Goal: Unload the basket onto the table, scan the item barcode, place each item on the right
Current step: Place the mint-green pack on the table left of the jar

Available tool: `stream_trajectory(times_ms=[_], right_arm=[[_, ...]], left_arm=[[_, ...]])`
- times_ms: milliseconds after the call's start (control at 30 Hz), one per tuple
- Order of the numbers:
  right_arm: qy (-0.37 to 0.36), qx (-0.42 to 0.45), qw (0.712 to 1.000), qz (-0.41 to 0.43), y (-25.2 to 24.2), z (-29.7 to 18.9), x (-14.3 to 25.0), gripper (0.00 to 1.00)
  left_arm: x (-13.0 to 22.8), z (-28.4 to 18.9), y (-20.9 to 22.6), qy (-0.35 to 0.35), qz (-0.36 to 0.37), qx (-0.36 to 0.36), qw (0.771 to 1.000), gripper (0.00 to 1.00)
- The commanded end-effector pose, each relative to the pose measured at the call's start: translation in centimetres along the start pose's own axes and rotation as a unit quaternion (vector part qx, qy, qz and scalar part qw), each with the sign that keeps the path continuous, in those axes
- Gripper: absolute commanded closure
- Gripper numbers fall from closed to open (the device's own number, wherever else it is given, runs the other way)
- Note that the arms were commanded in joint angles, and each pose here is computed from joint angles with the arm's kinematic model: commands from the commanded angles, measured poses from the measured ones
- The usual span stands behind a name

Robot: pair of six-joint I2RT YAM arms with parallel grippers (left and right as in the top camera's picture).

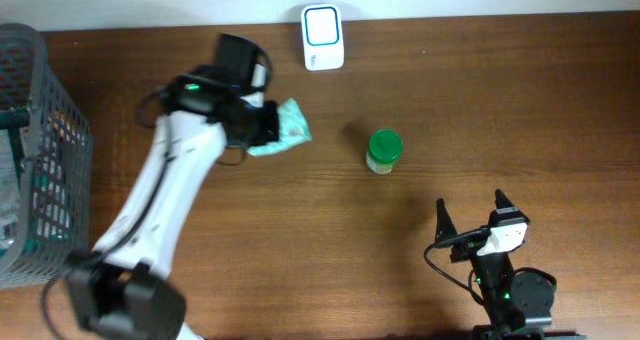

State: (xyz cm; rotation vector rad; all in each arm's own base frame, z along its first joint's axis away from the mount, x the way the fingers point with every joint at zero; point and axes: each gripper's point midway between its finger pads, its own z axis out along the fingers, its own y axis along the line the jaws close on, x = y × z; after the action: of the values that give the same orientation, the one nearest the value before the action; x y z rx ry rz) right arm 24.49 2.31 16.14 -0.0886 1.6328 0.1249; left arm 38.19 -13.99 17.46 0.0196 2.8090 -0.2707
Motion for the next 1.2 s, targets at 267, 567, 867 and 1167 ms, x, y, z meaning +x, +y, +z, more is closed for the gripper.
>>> stream_trajectory(times_ms=[267, 567, 867, 1167], right_arm=[[0.001, -0.005, 1.000, -0.002, 0.2, 0.0, 0.2, 0.01], [0.001, -0.005, 1.000, -0.002, 0.2, 0.0, 0.2, 0.02], [0.001, -0.005, 1.000, -0.002, 0.2, 0.0, 0.2, 0.02], [0.001, -0.005, 1.000, -0.002, 0.2, 0.0, 0.2, 0.02]], left_arm=[[2.4, 11.1, -6.4, 0.066, 0.051, 0.030, 0.996, 0.92], [-0.1, 9.6, -7.4, 0.035, 0.076, 0.042, 0.996, 0.20], [-11.2, -12.9, 0.7, -0.206, -0.007, -0.027, 0.978, 0.25], [-7.6, -26.8, 22.5, -0.314, -0.243, -0.200, 0.896, 0.27]])
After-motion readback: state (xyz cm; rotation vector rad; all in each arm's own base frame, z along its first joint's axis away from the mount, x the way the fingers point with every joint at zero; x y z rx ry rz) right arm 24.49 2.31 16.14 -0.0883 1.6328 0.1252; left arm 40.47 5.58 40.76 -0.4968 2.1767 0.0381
